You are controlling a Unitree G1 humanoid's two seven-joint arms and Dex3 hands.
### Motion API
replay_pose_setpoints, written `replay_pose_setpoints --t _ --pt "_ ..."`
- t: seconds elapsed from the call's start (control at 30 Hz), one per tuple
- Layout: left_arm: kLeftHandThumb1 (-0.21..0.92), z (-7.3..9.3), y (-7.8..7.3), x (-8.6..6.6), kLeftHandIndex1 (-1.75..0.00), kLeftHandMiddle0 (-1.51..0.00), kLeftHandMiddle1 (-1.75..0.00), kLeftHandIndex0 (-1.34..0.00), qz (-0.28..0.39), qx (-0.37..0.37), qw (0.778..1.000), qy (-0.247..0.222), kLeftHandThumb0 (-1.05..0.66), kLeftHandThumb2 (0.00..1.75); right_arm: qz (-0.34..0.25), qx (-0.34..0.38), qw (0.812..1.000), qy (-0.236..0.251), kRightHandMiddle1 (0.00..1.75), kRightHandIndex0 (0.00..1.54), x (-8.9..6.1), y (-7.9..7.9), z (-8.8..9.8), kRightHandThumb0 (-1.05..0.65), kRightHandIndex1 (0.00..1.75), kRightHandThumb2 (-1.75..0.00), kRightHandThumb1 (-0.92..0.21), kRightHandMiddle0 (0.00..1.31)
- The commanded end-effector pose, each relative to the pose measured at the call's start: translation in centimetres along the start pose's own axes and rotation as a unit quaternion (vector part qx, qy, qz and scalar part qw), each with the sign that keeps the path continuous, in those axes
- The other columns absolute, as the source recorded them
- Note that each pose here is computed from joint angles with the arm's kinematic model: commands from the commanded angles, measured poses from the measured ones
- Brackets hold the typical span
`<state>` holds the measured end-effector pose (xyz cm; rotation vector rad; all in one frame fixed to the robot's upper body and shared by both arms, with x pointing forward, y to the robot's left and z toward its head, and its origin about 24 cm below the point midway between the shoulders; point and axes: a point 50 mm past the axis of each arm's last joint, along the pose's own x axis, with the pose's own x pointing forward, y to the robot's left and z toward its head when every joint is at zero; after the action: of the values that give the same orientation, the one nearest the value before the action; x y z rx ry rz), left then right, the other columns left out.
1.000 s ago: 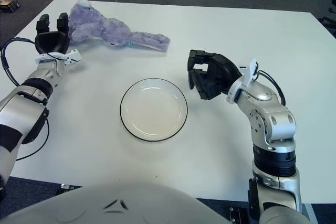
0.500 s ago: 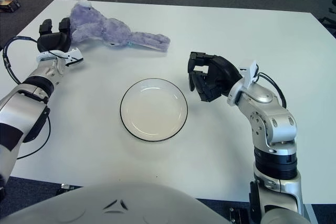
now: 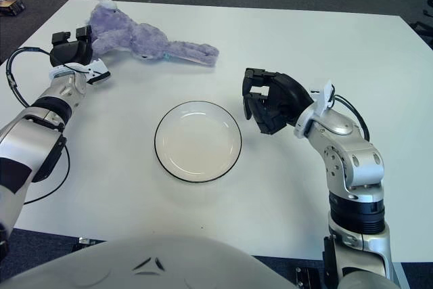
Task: Put the doll into the plate.
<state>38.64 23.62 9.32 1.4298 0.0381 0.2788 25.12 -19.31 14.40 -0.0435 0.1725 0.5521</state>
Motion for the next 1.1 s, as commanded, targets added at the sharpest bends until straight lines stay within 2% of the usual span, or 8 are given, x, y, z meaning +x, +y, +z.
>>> replay_pose_setpoints --t 0.0,0.27,0.5,0.77,0.9,1.0,1.03,1.07 --pt "0.45 0.4 0.45 0.25 -0.67 0.0 -0.87 0.0 0.018 -0.004 1.0 0.005 -0.78 0.79 -0.001 -0.004 1.0 -0.006 1.58 0.82 -0.43 -0.05 0.1 -0.01 1.75 -1.6 -0.03 0.69" --pt "0.54 0.66 0.64 0.42 -0.62 0.0 -0.87 0.0 0.021 -0.029 0.999 0.027 -0.78 0.75 -0.002 -0.015 1.0 -0.008 1.61 0.78 -0.71 0.2 0.08 -0.01 1.75 -1.58 -0.05 0.68" --pt "0.59 0.89 0.79 0.61 -0.65 0.0 -0.89 0.0 0.011 -0.042 0.998 0.037 -0.78 0.72 0.002 -0.021 1.0 -0.007 1.58 0.78 -0.87 0.24 -0.09 -0.01 1.75 -1.58 -0.04 0.7" --pt "0.64 1.09 1.01 0.85 -0.75 0.0 -1.08 0.0 -0.002 -0.046 0.998 0.041 -0.78 0.68 0.008 -0.023 1.0 -0.006 1.53 0.75 -0.91 0.32 -0.23 -0.01 1.75 -1.54 -0.06 0.72" --pt "0.57 1.21 1.06 0.94 -1.12 -0.23 -1.37 0.0 -0.011 -0.05 0.998 0.04 -0.67 0.79 0.006 -0.02 1.0 -0.007 1.51 0.74 -0.99 0.3 -0.38 -0.01 1.75 -1.53 -0.07 0.74" --pt "0.53 1.25 1.04 0.97 -1.35 -0.33 -1.54 0.0 -0.017 -0.053 0.998 0.04 -0.64 0.87 0.006 -0.018 1.0 -0.009 1.51 0.74 -1.03 0.33 -0.4 -0.01 1.75 -1.52 -0.07 0.74" --pt "0.52 1.24 1.02 0.97 -1.4 -0.39 -1.58 -0.02 -0.02 -0.055 0.998 0.04 -0.63 0.87 0.006 -0.017 1.0 -0.009 1.52 0.74 -1.02 0.35 -0.41 -0.01 1.75 -1.52 -0.07 0.73" --pt "0.51 1.23 1.02 0.98 -1.47 -0.52 -1.64 -0.06 -0.021 -0.055 0.997 0.041 -0.61 0.88 0.007 -0.017 1.0 -0.01 1.52 0.74 -1.0 0.37 -0.42 -0.01 1.75 -1.52 -0.08 0.72"
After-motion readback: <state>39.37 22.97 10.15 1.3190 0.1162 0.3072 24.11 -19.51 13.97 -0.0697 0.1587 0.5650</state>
